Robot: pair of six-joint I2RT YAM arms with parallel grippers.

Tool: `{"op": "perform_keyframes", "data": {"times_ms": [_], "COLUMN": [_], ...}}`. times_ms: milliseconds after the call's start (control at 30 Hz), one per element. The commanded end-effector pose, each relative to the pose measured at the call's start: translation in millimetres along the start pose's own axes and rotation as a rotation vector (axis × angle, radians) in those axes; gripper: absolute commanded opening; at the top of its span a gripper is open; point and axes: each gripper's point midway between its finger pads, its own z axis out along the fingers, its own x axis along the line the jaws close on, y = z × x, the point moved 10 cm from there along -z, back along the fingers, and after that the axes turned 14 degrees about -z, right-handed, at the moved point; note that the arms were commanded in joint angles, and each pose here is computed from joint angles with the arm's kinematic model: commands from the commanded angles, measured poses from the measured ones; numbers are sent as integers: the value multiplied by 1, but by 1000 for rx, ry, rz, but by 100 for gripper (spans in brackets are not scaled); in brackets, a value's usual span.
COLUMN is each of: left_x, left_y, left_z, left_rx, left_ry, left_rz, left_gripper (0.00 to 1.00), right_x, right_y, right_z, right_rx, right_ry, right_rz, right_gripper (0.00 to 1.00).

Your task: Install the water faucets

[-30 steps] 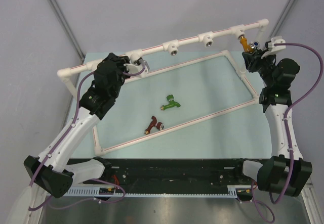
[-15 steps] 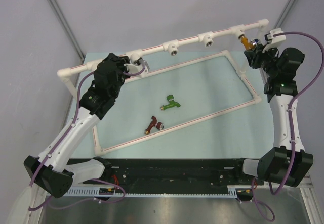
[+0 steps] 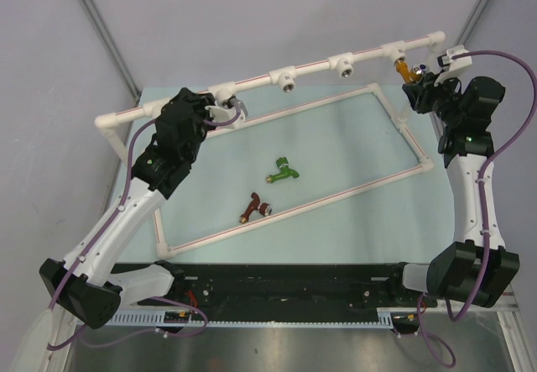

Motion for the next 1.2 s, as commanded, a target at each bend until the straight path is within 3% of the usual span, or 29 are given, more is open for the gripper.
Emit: {"op": "perform_keyframes", "data": {"times_ms": [0,767,1167], "left_x": [8,7,7], "left_y": [6,5,5], "left_z": [-11,-11,-13], "left_rx": [-62,-61,-64], "left_ry": [32,23,22], "left_rz": [-101,-94,-96], "left_gripper": [0,0,0], "right_x": [-9,-18,-15], "right_y": [24,32,14], "right_z": [-1,4,15], "right_rx": [-76,-110,-65], "right_ry": [-24,2,43], "right_rz": [-52,-83,-2], "right_gripper": [0,0,0]}}
